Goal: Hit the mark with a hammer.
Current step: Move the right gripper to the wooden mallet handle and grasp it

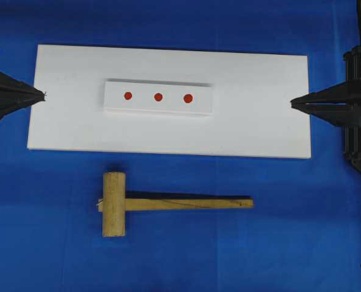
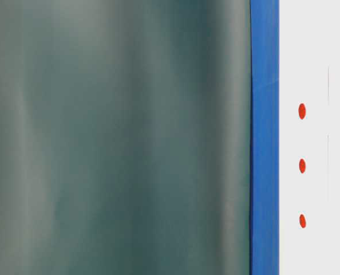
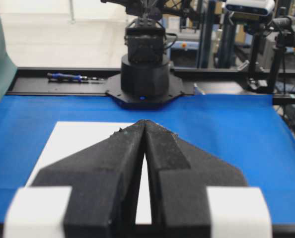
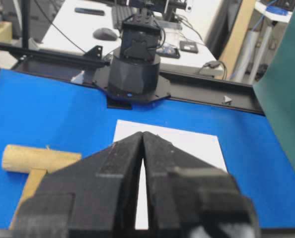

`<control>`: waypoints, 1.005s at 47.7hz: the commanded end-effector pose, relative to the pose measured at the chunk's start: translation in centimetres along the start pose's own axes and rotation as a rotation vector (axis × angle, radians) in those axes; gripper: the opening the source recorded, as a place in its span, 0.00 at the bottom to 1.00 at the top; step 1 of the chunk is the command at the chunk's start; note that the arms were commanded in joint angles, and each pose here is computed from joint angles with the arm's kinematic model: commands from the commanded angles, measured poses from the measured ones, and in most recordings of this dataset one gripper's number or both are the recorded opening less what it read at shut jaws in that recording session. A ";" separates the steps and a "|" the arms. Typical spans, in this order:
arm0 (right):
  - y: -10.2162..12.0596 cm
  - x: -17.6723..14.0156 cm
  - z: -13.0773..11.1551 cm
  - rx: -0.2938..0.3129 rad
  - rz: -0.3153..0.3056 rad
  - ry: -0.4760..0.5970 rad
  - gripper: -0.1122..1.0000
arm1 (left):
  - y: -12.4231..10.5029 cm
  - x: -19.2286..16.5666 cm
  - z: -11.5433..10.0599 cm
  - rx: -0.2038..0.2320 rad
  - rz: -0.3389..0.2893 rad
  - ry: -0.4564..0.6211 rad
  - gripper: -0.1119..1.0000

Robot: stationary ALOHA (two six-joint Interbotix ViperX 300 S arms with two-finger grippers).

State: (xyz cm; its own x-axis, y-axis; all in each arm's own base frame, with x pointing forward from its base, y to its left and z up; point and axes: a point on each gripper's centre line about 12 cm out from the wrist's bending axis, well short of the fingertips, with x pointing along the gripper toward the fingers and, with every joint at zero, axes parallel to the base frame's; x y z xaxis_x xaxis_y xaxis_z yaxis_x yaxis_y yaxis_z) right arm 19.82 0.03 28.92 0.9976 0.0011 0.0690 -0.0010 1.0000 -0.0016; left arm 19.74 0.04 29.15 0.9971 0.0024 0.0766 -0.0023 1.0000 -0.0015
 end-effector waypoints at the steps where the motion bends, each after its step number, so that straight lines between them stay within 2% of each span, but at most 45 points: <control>1: 0.0 0.5 0.9 0.009 0.000 -0.017 0.10 | -0.1 0.2 0.5 -0.005 -0.003 -0.006 0.10; 7: 0.7 1.3 -0.1 0.015 0.034 0.052 0.05 | -0.1 0.1 0.4 -0.011 -0.002 0.003 0.10; 18: 3.2 3.8 -1.3 0.096 0.125 0.155 0.05 | 0.0 0.1 0.0 -0.011 -0.002 0.032 0.10; 23: 4.0 5.3 -2.6 0.129 0.141 0.217 0.06 | 0.0 0.1 -0.1 -0.011 -0.002 0.040 0.10; 26: 4.3 6.1 -3.3 0.143 0.143 0.249 0.10 | -0.1 0.1 -0.1 -0.009 -0.002 0.040 0.10; 30: 4.6 7.3 -4.3 0.162 0.141 0.287 0.20 | 0.0 0.1 -0.2 -0.011 -0.002 0.041 0.10; 33: 4.8 8.2 -5.0 0.175 0.136 0.318 0.32 | -0.1 0.1 -0.2 -0.009 -0.002 0.043 0.10; 39: 5.7 10.5 -6.6 0.191 0.140 0.385 0.67 | -0.1 0.1 -0.2 -0.011 -0.002 0.043 0.10; 44: 6.8 12.5 -8.2 0.184 0.154 0.432 0.92 | 0.0 0.0 -0.2 -0.012 -0.002 0.045 0.10; 46: 7.1 13.2 -8.7 0.185 0.156 0.445 0.94 | 0.0 0.0 -0.2 -0.012 -0.002 0.045 0.10; 48: 7.3 14.1 -9.3 0.188 0.155 0.455 0.92 | 0.0 0.0 -0.2 -0.012 -0.002 0.043 0.10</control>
State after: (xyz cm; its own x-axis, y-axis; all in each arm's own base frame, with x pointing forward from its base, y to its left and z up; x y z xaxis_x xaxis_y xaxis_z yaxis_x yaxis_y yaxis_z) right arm 32.70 6.81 20.20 0.9057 0.1852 -0.3813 -0.1166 0.9737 0.1959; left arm 19.68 0.04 28.56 0.9997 0.0026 0.0230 -0.0024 1.0000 -0.0091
